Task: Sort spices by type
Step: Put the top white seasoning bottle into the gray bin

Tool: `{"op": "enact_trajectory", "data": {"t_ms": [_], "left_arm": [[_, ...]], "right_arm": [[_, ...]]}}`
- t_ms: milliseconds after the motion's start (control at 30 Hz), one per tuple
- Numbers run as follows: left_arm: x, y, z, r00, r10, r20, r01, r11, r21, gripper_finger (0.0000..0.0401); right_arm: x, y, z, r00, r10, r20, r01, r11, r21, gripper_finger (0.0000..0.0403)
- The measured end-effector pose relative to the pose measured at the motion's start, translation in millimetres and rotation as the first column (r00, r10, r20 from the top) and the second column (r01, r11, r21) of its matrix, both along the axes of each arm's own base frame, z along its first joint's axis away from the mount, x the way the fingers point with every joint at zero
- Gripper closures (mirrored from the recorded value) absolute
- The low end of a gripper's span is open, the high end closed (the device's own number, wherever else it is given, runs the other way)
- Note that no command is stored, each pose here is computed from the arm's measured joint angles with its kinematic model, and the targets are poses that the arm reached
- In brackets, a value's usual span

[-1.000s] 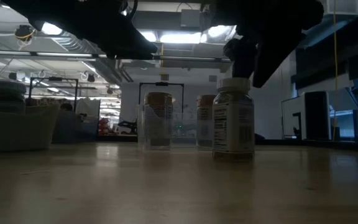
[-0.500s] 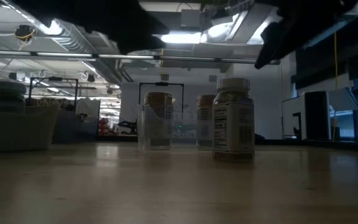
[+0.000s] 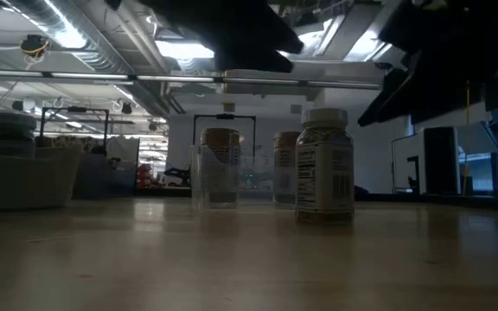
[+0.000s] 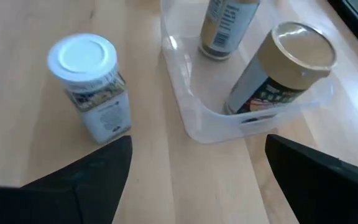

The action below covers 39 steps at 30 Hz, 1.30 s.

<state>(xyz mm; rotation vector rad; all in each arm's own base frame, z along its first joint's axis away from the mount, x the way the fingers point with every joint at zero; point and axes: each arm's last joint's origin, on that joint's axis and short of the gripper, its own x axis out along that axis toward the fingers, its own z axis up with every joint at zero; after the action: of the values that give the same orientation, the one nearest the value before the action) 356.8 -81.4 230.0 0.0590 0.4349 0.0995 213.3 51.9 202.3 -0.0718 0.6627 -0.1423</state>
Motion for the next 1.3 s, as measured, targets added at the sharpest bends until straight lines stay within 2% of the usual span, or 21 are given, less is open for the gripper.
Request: {"op": "enact_trajectory", "data": {"t_ms": [167,333,567,833,1000,1300], "left_arm": [[26,-12,4,0.989,0.018,-0.149,-0.020,1.000,-0.014,0.0156],[43,-22,11,0.979,0.032,-0.203,-0.040,0.999,-0.035,0.0156],[52,-21,4,0.971,0.078,-0.225,-0.095,0.993,-0.067,0.0156],[60,-21,-22,0.956,0.098,-0.275,-0.113,0.993,-0.037,0.0156],[66,-19,-31,0.959,0.114,-0.261,-0.127,0.991,-0.032,0.0156],[69,-21,-31,0.967,0.096,-0.235,-0.107,0.994,-0.033,0.0156]], "right_arm": [[-2,-2,-7,0.999,-0.042,0.012,0.043,0.998,-0.035,0.0038],[-3,-4,-8,0.996,-0.085,0.018,0.086,0.994,-0.065,0.0038],[-3,-4,-8,0.996,-0.082,0.016,0.083,0.995,-0.058,0.0038],[-4,-4,-9,0.996,-0.082,0.014,0.083,0.995,-0.058,0.0038],[-4,-4,-9,0.997,-0.082,0.013,0.083,0.995,-0.058,0.0038],[-1,-3,-15,0.996,-0.083,-0.015,0.082,0.994,-0.067,0.0038]]}}
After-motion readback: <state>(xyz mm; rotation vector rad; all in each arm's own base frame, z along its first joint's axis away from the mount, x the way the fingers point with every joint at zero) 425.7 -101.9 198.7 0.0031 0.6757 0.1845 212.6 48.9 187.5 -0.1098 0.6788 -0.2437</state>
